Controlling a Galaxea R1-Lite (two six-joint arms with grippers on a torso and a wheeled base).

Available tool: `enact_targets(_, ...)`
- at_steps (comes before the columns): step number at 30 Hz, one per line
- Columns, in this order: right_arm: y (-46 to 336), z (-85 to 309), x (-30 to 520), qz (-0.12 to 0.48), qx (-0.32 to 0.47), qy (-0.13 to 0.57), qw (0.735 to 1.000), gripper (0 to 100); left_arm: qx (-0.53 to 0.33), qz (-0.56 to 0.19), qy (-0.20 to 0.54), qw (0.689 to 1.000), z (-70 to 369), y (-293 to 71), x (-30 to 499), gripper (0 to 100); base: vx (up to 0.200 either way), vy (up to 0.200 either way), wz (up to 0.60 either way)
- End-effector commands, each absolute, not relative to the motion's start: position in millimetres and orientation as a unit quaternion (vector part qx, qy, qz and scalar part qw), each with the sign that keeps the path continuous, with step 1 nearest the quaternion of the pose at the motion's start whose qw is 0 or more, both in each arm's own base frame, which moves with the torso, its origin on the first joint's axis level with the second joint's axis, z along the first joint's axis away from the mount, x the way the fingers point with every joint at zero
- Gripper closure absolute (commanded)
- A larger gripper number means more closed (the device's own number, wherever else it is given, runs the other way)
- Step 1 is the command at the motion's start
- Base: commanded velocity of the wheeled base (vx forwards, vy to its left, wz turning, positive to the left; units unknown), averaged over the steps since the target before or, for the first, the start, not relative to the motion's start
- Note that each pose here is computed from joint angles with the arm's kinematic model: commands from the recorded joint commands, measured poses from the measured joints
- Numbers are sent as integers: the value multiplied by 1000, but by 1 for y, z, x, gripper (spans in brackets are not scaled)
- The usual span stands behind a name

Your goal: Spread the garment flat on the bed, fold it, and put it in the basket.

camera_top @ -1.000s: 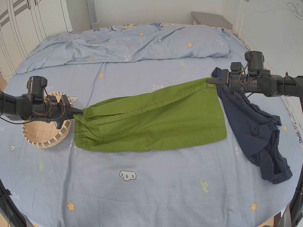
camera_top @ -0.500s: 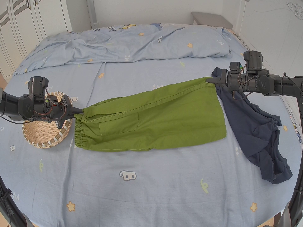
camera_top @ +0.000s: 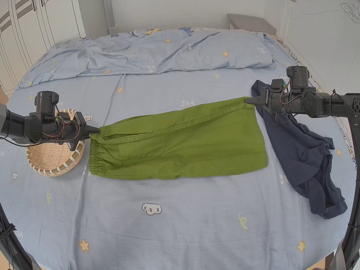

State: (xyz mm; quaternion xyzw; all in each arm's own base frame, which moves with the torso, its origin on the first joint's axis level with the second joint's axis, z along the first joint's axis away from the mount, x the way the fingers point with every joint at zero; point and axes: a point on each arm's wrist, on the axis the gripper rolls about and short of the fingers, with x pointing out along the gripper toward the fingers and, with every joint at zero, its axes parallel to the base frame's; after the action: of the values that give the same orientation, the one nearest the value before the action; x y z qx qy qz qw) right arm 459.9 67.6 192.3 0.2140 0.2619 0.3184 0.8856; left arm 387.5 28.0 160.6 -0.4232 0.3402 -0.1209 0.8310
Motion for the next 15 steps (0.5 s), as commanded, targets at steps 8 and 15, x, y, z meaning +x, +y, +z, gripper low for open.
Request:
enact_targets(8,66,183,464,314,217,268,885,100,-423,-122,344,830,155,26,392,100,0,0,0)
enact_targets(15,62,182,465,311,218,269,885,100,-419,-128,336,834,152,23,397,0,0,0,0)
